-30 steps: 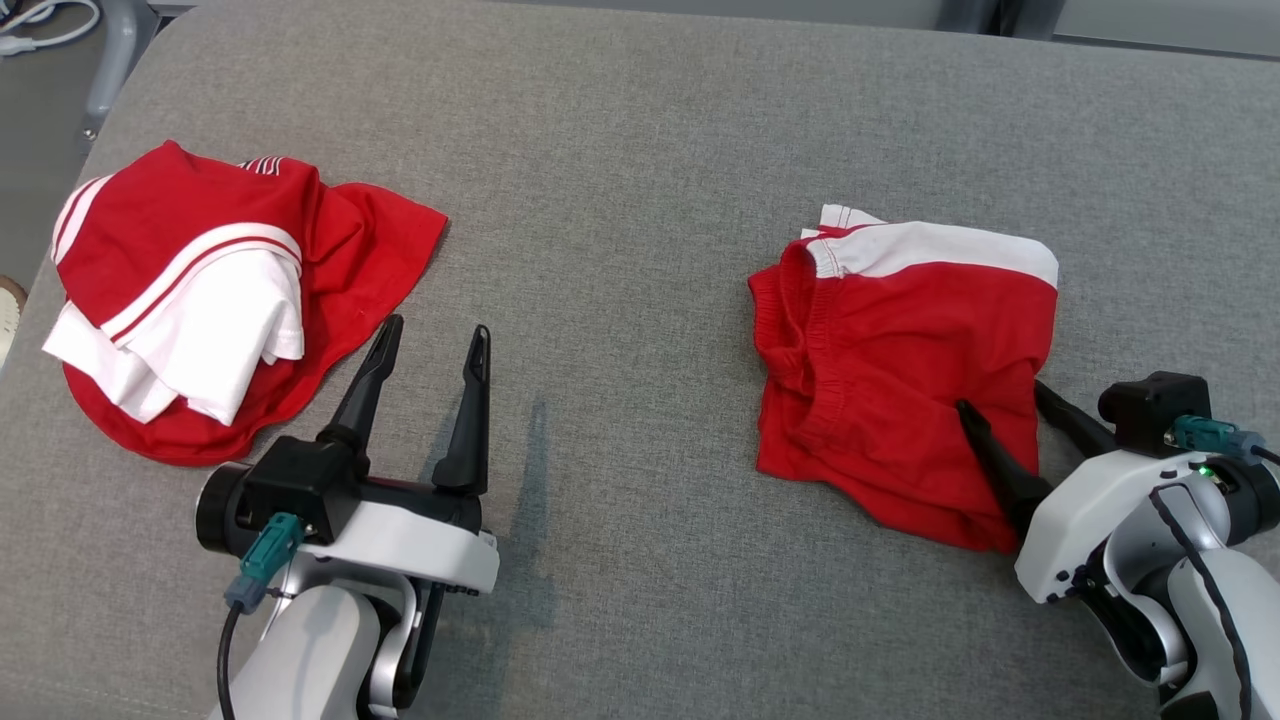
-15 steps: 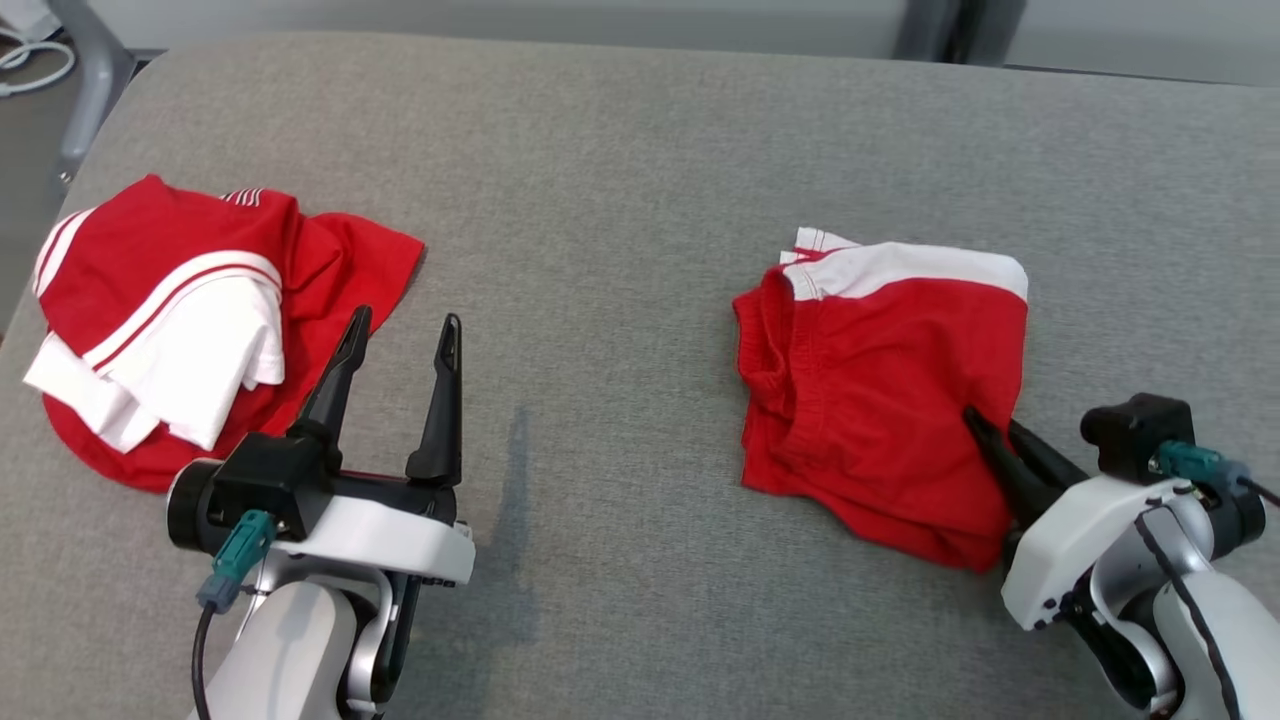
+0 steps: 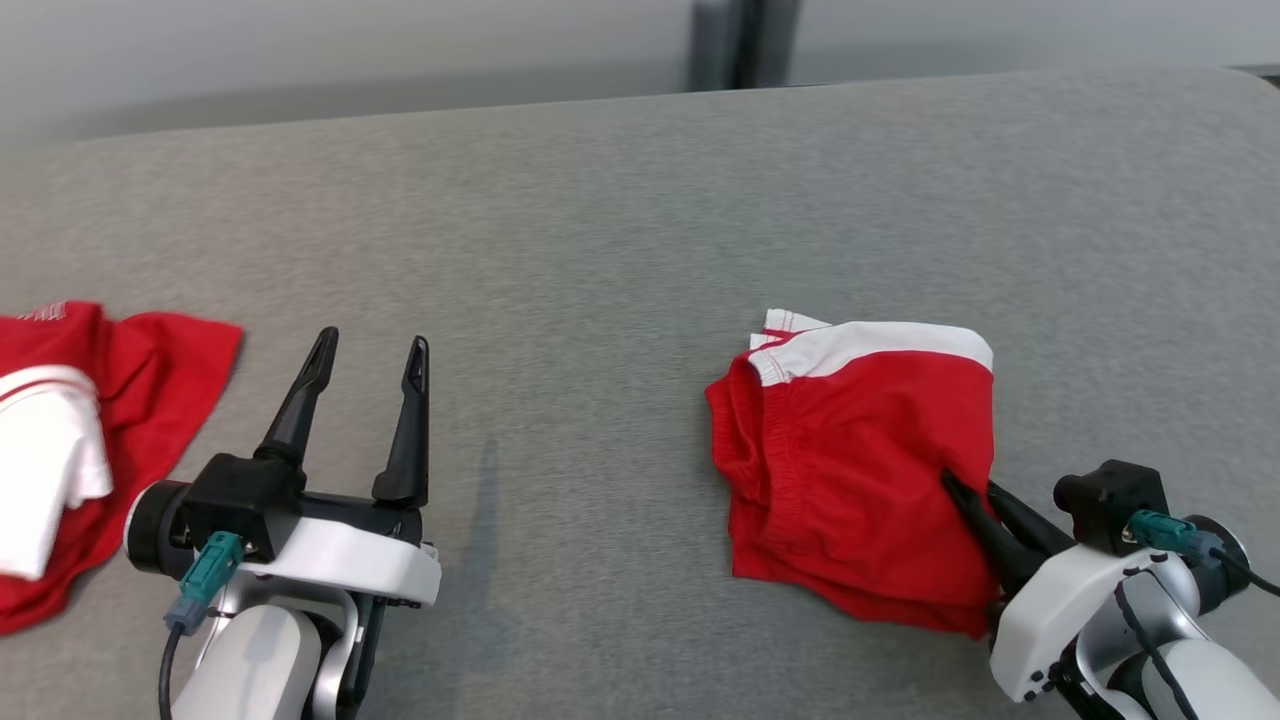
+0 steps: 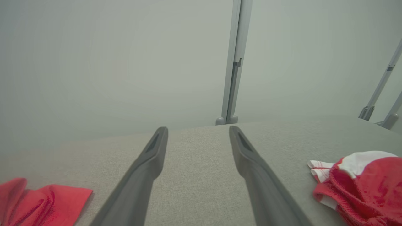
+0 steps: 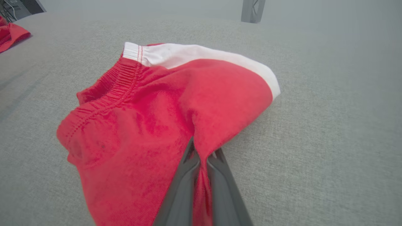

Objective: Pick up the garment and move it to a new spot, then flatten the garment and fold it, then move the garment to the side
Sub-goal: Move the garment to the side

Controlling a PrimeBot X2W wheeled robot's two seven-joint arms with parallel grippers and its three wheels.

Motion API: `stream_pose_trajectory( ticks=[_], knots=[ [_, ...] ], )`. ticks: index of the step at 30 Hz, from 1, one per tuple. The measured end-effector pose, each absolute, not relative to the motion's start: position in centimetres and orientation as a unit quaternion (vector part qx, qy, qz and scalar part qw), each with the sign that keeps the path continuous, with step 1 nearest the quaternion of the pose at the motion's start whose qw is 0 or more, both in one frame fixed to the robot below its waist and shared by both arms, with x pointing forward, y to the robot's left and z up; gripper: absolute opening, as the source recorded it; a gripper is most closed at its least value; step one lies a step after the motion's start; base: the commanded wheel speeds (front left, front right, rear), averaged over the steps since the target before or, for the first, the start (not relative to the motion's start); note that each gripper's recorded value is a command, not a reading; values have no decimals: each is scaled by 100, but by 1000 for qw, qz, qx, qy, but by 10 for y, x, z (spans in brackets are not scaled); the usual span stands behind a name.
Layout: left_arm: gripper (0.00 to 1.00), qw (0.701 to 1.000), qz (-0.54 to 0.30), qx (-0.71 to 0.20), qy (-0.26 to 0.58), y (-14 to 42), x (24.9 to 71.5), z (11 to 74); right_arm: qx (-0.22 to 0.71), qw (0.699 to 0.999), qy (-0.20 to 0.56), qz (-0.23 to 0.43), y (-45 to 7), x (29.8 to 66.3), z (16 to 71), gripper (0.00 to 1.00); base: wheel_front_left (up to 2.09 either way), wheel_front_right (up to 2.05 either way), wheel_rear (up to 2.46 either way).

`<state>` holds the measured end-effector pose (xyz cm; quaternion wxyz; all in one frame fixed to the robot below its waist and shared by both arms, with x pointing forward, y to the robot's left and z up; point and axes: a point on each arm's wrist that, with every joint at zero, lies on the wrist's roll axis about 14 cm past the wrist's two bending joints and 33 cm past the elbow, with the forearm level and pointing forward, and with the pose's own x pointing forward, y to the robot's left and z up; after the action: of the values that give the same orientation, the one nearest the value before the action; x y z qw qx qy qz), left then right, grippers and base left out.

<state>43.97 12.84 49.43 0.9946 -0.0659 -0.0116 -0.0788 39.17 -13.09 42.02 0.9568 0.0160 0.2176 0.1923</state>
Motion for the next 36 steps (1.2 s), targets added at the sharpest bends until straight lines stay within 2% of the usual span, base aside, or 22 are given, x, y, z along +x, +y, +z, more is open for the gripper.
stream_pose_trajectory(
  ticks=[6, 16, 24, 30, 31, 32, 33, 36],
  knots=[
    [100, 988, -136, -67, -10, 89, 456, 496, -34, 967, 201, 155, -176, 393, 429, 0, 0, 0, 0],
    [100, 971, -230, -64, 1, 26, 485, 484, -139, 973, 173, 60, -290, 427, 450, 0, 0, 0, 0],
    [100, 955, -286, -70, 10, -12, 506, 467, -204, 958, 200, -2, -366, 446, 441, 0, 0, 0, 0],
    [100, 948, -307, -76, 21, -26, 514, 450, -245, 940, 235, -20, -395, 457, 426, 0, 0, 0, 0],
    [100, 948, -308, -76, 22, -28, 514, 448, -246, 938, 241, -24, -399, 457, 423, 29, 0, 0, 0],
    [100, 948, -309, -76, 25, -28, 515, 446, -249, 936, 246, -27, -402, 457, 420, 49, 0, 0, 0],
    [100, 947, -310, -77, 26, -29, 515, 444, -248, 935, 249, -35, -406, 458, 419, 100, 0, 0, 0],
    [100, 948, -308, -76, 24, -27, 518, 444, -243, 935, 252, -58, -416, 462, 420, 100, 0, 0, 0]
  ],
)
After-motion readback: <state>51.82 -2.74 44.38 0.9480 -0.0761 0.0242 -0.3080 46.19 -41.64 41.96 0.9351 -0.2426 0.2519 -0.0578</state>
